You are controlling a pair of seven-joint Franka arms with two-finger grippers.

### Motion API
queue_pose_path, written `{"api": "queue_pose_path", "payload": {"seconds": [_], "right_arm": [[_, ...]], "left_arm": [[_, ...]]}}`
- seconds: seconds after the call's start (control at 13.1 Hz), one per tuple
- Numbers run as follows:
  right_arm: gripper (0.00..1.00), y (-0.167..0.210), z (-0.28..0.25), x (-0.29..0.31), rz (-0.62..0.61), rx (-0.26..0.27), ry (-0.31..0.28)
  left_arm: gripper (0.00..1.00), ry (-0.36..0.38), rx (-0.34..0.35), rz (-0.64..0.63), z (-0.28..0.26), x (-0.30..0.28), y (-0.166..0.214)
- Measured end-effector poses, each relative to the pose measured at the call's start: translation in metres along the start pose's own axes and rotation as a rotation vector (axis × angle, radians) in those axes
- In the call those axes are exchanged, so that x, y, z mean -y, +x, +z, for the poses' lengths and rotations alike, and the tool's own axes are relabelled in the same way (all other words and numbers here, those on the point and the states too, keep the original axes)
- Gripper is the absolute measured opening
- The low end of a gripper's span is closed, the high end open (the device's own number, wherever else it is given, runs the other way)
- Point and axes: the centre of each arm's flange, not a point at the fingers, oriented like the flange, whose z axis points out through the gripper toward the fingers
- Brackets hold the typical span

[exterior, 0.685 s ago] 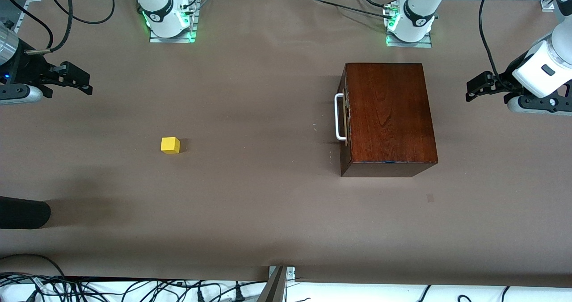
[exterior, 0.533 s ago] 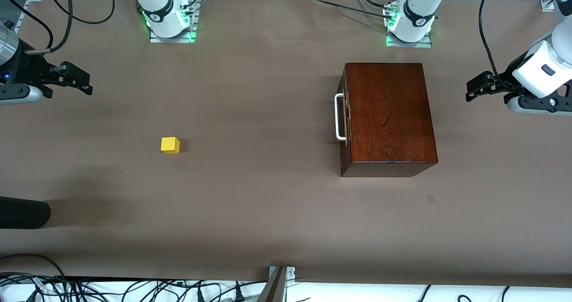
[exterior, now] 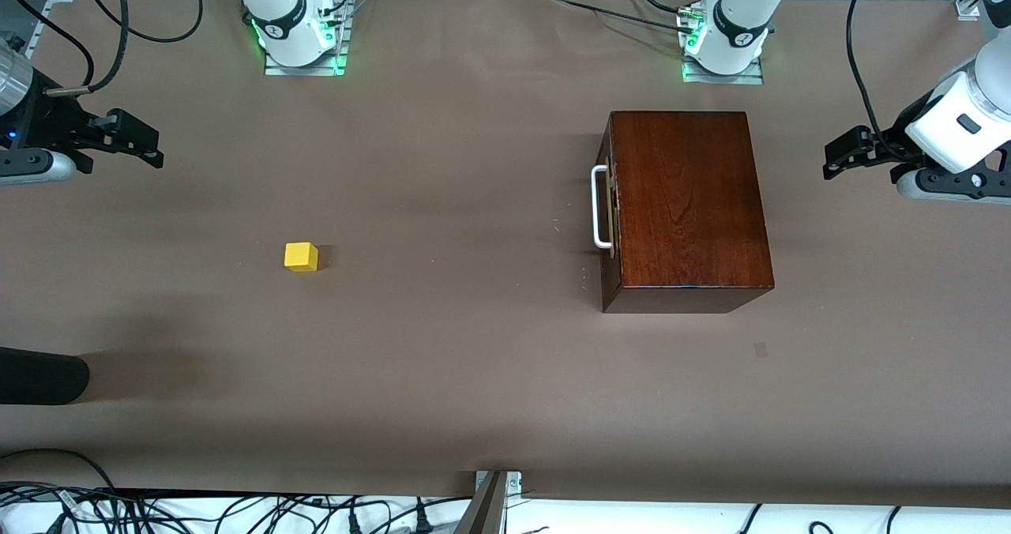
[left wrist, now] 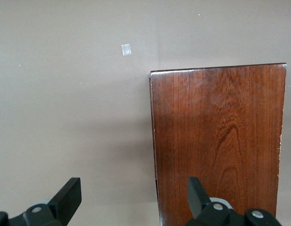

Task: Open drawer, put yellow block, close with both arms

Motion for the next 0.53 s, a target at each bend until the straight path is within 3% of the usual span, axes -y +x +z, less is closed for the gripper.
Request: {"api": "queue_pose_path", "payload": {"seconds": [0.53], "right_arm": [[1.00,0.000,0.000,0.000,0.000,0.000,0.000]], "left_arm": [[1.00,0.002,0.039,0.019,0.003,-0.010,-0.004]]}}
